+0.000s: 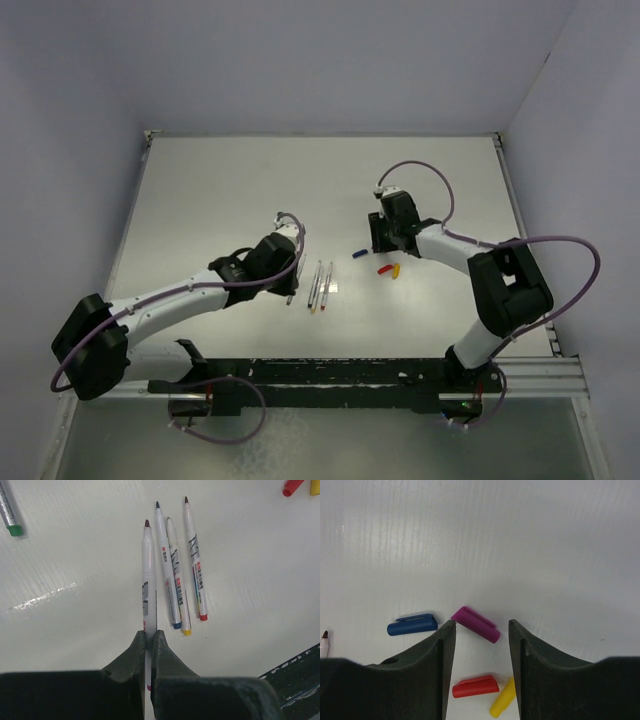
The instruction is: Insert the pens into the pen caps
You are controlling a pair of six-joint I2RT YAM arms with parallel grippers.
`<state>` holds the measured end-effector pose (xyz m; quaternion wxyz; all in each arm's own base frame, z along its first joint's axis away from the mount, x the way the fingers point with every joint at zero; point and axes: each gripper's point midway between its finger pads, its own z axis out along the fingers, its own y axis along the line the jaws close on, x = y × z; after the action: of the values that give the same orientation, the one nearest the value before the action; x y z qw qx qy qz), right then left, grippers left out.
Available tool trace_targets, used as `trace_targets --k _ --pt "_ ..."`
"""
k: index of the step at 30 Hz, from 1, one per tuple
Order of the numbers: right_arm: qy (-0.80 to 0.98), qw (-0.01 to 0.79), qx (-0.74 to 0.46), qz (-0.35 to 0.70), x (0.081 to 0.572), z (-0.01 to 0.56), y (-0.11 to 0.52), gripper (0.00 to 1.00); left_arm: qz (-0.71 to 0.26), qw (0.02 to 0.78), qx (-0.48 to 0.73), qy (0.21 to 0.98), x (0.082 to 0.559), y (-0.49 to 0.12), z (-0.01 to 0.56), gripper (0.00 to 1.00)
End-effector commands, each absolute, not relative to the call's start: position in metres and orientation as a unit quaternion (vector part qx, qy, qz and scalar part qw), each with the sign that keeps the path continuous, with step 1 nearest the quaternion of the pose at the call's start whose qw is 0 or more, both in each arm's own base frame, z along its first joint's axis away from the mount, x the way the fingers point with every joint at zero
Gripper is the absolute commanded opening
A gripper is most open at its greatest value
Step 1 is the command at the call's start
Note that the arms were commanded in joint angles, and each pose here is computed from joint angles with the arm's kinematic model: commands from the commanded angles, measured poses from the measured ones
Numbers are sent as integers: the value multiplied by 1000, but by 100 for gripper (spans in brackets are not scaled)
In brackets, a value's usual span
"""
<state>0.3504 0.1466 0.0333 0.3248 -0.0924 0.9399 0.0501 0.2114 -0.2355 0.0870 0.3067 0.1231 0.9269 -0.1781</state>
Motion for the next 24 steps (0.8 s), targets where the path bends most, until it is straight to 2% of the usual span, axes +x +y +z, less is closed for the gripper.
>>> trace_targets --k 1,18,24 --pt "937 328 -102 58 359 43 154 49 -192 330 130 915 225 -245 104 0" --pt "949 294 -97 58 358 27 156 45 -195 329 119 916 231 -239 103 0" --pt "952 287 -93 58 357 23 157 29 -194 329 117 917 232 -237 104 0"
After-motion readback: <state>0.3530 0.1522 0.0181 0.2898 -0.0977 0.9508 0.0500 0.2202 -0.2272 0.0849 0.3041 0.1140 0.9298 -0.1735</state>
